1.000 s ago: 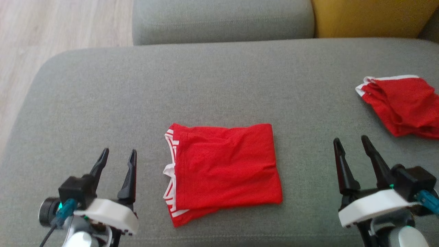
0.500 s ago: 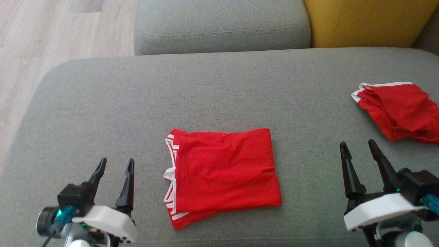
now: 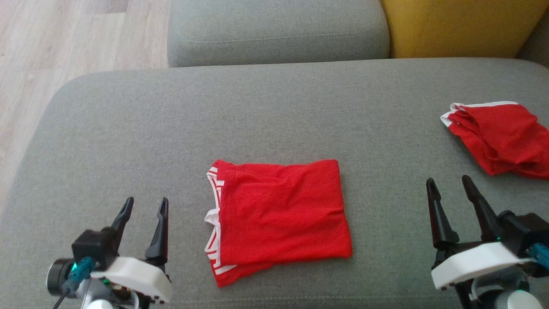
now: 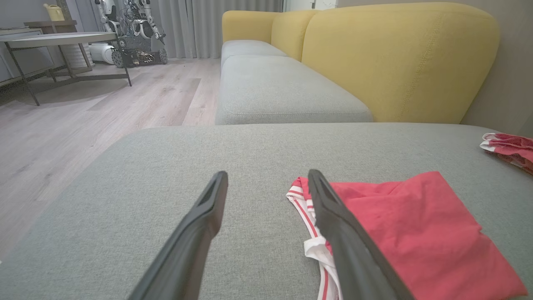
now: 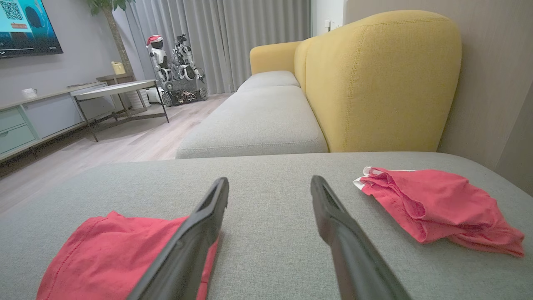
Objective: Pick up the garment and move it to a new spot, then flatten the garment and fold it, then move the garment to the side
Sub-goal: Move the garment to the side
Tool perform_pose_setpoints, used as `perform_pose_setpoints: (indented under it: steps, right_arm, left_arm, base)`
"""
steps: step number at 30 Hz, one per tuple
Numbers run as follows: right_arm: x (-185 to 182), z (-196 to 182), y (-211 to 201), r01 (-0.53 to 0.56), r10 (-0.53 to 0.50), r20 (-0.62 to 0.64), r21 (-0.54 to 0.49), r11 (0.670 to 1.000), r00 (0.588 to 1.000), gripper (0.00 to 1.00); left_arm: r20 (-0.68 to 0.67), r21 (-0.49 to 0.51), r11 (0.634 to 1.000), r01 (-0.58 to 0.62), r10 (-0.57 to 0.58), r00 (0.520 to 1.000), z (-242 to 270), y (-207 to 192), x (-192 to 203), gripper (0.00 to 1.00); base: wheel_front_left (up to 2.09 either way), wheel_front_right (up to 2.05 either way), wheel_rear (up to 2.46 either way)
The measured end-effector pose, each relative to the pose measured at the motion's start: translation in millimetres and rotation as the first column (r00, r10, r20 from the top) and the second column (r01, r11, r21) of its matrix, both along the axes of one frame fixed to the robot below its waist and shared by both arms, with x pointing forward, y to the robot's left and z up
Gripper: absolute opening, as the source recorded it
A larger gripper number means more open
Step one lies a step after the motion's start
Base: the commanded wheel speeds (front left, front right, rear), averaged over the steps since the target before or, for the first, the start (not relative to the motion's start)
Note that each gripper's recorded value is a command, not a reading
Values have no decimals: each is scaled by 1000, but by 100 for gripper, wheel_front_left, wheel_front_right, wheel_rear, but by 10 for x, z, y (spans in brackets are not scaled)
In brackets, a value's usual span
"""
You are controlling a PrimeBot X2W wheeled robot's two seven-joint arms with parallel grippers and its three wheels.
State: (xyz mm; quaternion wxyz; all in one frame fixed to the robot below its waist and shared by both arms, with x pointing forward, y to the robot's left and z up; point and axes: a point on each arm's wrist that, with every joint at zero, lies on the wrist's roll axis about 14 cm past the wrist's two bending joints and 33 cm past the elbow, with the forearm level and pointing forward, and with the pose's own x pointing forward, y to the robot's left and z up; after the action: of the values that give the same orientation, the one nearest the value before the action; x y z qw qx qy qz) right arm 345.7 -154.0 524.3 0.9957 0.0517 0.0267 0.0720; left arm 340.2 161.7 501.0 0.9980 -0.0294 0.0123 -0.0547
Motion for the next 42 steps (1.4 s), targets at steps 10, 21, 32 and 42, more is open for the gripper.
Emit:
perform_pose_setpoints:
  steps: [10, 21, 32, 42]
  right_arm:
    - [53, -72, 30, -11, 11, -28, -3, 1000, 1000, 100]
    - [465, -789, 513, -152, 150, -250, 8, 988, 957, 100]
    - [405, -1649, 1109, -316, 316, -495, 86, 945, 810, 44]
    - [522, -1580, 1059, -307, 302, -482, 72, 949, 822, 0]
  left_arm:
    - [-6, -3, 1000, -9, 9, 1000, -14, 18, 5, 100]
    - [67, -16, 1000, -20, 21, 998, 153, 100, 462, 100]
    - [23, -9, 999, -33, 33, 999, -75, 160, 656, 100]
    - [20, -7, 1000, 9, -9, 1000, -140, 32, 758, 100]
  base:
    - [0, 0, 0]
    - [0, 0, 0]
    - [0, 0, 0]
    - [0, 0, 0]
